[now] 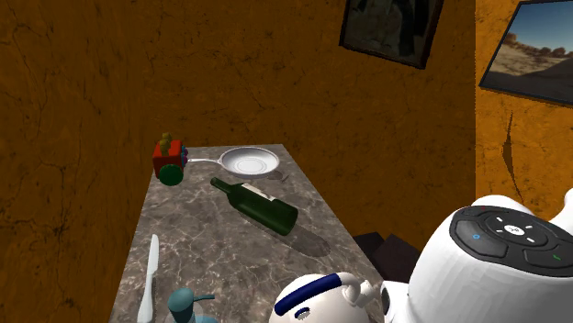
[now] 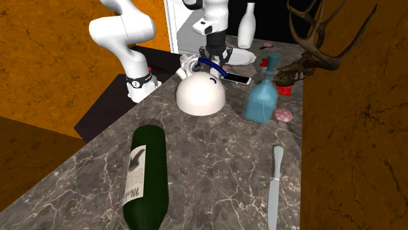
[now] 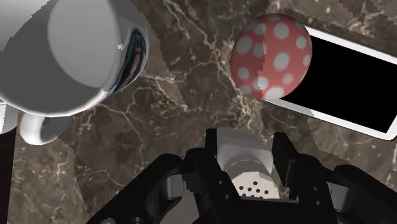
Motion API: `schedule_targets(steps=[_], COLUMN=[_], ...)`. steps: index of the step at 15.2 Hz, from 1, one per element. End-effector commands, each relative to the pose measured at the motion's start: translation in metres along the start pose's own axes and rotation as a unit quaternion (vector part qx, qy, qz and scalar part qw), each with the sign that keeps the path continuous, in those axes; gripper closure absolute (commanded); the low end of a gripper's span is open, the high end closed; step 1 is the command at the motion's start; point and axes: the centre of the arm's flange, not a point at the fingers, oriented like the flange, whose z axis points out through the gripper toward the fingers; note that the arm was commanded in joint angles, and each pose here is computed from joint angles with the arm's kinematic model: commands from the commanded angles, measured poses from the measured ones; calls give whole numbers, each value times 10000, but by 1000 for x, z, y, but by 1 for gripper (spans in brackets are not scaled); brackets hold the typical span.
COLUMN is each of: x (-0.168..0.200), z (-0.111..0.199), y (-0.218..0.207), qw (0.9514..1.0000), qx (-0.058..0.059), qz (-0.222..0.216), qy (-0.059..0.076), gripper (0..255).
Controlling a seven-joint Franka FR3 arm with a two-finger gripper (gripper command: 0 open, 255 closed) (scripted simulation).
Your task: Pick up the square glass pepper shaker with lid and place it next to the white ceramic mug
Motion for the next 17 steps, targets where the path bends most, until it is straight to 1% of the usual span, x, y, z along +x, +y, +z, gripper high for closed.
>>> schedule_targets(steps=[1,5,6,11,15,17], x=[0,0,0,0,0,0], z=[1,1,1,1,-49,-49], y=[0,0,0,0,0,0], qw=[10000,10000,10000,10000,10000,10000], qx=[2,1,1,1,2,2], qz=[0,0,0,0,0,0], qy=[1,1,1,1,1,1], gripper=[255,255,0,0,0,0])
